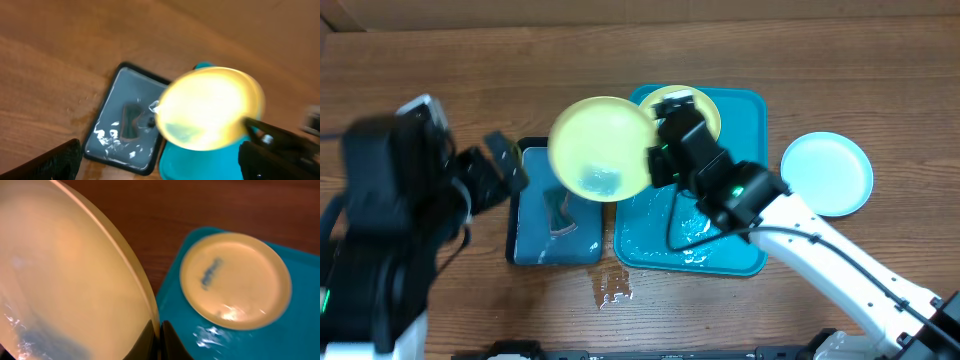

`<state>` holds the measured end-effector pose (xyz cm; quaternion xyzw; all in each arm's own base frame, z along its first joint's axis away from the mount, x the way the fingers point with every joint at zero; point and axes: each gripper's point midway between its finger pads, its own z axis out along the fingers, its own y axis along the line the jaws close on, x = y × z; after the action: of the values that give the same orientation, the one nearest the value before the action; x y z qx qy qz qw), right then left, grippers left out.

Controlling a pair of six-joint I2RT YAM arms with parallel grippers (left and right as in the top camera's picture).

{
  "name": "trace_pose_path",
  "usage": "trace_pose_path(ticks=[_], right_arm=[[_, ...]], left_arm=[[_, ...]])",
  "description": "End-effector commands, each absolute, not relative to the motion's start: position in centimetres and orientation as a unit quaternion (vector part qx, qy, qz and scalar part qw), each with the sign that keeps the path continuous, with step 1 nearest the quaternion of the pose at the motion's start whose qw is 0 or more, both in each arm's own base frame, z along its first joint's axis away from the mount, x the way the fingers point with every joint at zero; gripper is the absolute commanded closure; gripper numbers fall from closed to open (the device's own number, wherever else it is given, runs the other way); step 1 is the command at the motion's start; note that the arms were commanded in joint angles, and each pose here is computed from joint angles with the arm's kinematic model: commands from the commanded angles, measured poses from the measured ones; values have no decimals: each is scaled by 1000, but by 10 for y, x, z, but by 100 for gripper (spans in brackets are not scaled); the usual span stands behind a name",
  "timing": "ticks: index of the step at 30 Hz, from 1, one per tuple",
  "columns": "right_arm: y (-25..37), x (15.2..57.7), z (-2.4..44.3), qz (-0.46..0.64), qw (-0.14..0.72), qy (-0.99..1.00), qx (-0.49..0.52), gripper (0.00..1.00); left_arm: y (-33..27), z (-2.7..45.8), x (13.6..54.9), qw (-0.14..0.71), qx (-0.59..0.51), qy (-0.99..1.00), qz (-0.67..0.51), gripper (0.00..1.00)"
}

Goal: Clean dirty plates on tray and stack at the side
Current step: 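Lift the plate with the right gripper and tilt it over the black tray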

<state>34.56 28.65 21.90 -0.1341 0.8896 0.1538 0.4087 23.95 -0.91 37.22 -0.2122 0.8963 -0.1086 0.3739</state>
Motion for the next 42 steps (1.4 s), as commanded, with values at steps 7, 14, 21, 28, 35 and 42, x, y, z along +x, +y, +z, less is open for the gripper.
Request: trace_pose_path(ticks=[7, 14, 21, 28, 35, 42], right_arm=[[331, 356, 208, 80, 486, 858, -147, 96], [340, 331, 215, 18, 516, 839, -174, 96], [337, 302, 238, -82, 573, 797, -173, 96], [331, 282, 259, -142, 610, 764, -153, 96], [332, 274, 265, -154, 620, 754, -153, 96], [335, 275, 270, -147, 628, 750, -144, 96]], left_arm=[[-12, 413, 187, 455, -195, 858, -141, 0], [-12, 407, 185, 442, -197, 864, -137, 0], [-12, 406, 185, 442, -197, 865, -137, 0], [-12, 406, 185, 442, -197, 865, -137, 0], [-12, 406, 185, 442, -197, 865, -137, 0], [-12, 406, 185, 442, -197, 865, -137, 0]])
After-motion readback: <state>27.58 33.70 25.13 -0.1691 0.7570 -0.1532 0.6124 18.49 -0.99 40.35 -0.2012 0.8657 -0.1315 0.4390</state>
